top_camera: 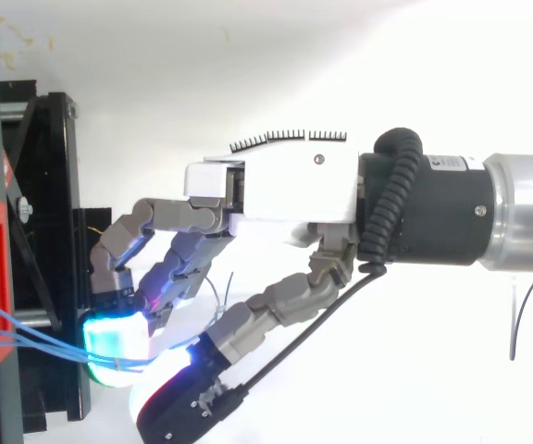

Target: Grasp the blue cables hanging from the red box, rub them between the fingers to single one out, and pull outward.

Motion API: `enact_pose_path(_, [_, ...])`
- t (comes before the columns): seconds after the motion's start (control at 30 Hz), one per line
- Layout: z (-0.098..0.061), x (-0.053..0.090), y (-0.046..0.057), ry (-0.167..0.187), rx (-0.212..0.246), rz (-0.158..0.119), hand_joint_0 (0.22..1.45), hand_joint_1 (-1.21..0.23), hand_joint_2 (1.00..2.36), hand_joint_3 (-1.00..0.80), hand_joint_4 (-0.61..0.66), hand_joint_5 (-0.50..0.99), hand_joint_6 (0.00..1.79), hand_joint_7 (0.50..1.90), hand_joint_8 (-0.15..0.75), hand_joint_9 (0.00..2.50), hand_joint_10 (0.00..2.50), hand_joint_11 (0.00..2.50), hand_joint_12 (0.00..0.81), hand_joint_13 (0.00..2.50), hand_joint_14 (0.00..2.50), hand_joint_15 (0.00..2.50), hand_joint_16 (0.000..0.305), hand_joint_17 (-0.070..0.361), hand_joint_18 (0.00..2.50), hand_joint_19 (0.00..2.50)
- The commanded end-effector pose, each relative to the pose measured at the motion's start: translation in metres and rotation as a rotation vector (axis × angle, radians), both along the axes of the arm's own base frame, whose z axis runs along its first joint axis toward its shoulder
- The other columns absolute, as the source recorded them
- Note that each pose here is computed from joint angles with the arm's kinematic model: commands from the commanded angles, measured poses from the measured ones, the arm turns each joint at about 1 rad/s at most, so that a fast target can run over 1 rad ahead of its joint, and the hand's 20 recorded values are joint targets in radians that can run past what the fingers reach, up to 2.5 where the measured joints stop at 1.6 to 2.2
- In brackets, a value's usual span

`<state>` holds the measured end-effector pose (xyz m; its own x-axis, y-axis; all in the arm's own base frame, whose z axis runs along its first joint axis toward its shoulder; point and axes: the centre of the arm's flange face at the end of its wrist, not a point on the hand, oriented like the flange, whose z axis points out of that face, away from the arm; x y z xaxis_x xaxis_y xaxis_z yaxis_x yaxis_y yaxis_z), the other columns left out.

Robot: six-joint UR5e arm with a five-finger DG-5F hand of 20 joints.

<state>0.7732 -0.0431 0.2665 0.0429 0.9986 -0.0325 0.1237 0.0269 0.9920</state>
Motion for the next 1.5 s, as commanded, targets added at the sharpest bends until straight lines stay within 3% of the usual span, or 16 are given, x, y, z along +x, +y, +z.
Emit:
enact_pose_path(0.0, [0.000, 0.000, 0.001, 0.001, 0.008, 0.000, 0.45, -0.80, 1.00, -0.50, 0.20, -0.14, 0.90, 1.00, 0.383, 0.94, 0.01, 0.36, 0.459, 0.87, 0.01, 0.42, 0.058, 0.131, 0.86, 0.43])
enact_pose_path(0.17, [0.000, 0.000, 0.002, 0.002, 0.009, 0.001, 0.43, -0.79, 1.00, -0.50, 0.19, -0.11, 0.89, 1.07, 0.399, 1.01, 0.01, 0.36, 0.474, 0.90, 0.02, 0.41, 0.060, 0.135, 0.89, 0.41])
enact_pose_path(0.33, [0.000, 0.000, 0.002, 0.002, 0.009, 0.001, 0.54, -0.73, 1.00, -0.50, 0.16, -0.09, 0.88, 1.16, 0.360, 1.06, 0.01, 0.39, 0.423, 0.89, 0.02, 0.43, 0.050, 0.112, 0.83, 0.47])
enact_pose_path(0.53, [0.000, 0.000, 0.002, 0.002, 0.009, 0.001, 0.56, -0.62, 1.02, -0.27, 0.14, -0.09, 0.87, 1.20, 0.361, 1.10, 0.01, 0.39, 0.422, 0.91, 0.02, 0.44, 0.049, 0.110, 0.83, 0.50])
enact_pose_path(0.73, [0.000, 0.000, 0.002, 0.002, 0.009, 0.001, 0.56, -0.73, 1.01, -0.10, 0.16, -0.10, 0.89, 1.16, 0.410, 1.10, 0.01, 0.39, 0.484, 0.96, 0.01, 0.43, 0.061, 0.137, 0.94, 0.44])
enact_pose_path(1.03, [0.001, 0.000, 0.002, -0.001, 0.009, 0.001, 0.60, -0.86, 1.01, 0.00, 0.08, -0.14, 0.94, 1.05, 0.378, 0.95, 0.01, 0.44, 0.462, 0.87, 0.01, 0.45, 0.059, 0.133, 0.88, 0.44])
enact_pose_path(1.17, [0.009, 0.003, 0.002, -0.018, 0.011, -0.003, 0.62, -0.91, 1.02, -0.04, 0.11, -0.17, 0.95, 1.00, 0.353, 0.87, 0.01, 0.45, 0.441, 0.82, 0.02, 0.45, 0.056, 0.125, 0.82, 0.44])
enact_pose_path(1.47, [0.008, 0.003, 0.002, -0.007, 0.010, 0.000, 0.65, -0.92, 1.01, -0.28, 0.17, -0.18, 0.94, 0.96, 0.326, 0.82, 0.01, 0.45, 0.413, 0.77, 0.02, 0.45, 0.051, 0.114, 0.77, 0.46])
